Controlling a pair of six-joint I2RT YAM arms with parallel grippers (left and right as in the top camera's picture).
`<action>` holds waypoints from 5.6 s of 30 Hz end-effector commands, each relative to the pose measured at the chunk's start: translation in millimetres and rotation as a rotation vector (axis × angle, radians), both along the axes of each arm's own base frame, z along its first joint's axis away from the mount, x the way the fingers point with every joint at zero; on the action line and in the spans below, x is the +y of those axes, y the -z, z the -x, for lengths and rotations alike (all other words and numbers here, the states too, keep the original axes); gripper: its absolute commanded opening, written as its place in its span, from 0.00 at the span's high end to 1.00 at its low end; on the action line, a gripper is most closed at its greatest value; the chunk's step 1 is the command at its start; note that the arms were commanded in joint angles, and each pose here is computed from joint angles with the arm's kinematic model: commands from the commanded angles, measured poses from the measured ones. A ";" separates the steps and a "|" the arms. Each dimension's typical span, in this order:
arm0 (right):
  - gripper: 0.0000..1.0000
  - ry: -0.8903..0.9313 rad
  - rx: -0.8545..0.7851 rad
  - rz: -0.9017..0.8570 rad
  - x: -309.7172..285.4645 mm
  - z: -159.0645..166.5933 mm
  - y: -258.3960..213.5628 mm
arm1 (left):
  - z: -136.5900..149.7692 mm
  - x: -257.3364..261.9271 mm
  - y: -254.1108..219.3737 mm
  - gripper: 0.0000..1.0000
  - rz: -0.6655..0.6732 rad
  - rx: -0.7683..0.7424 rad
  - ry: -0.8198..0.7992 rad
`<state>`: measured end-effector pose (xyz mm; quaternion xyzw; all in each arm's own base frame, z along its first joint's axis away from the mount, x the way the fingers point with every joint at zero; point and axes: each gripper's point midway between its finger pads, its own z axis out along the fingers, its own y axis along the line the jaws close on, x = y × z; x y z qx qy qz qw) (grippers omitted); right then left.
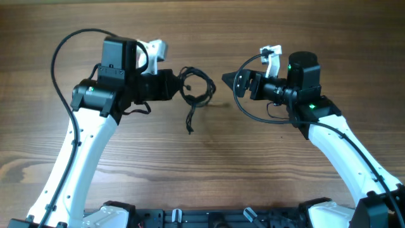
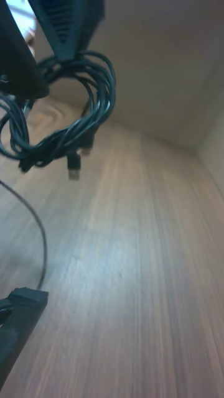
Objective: Untangle cables
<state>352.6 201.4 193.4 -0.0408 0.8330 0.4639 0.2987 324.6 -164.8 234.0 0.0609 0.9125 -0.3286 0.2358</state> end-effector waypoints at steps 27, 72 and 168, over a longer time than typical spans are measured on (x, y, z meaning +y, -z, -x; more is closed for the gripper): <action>0.96 -0.148 0.021 -0.063 33.5 28.0 -9.7 | 13.9 -50.3 -11.6 0.42 -0.010 -0.130 0.211; 0.01 0.016 0.208 0.091 34.4 103.8 -16.5 | -82.0 36.0 52.6 0.96 0.070 0.242 -0.742; 0.00 -0.164 -0.101 0.269 77.2 68.2 24.3 | -56.7 80.2 26.6 0.96 0.151 0.364 -0.932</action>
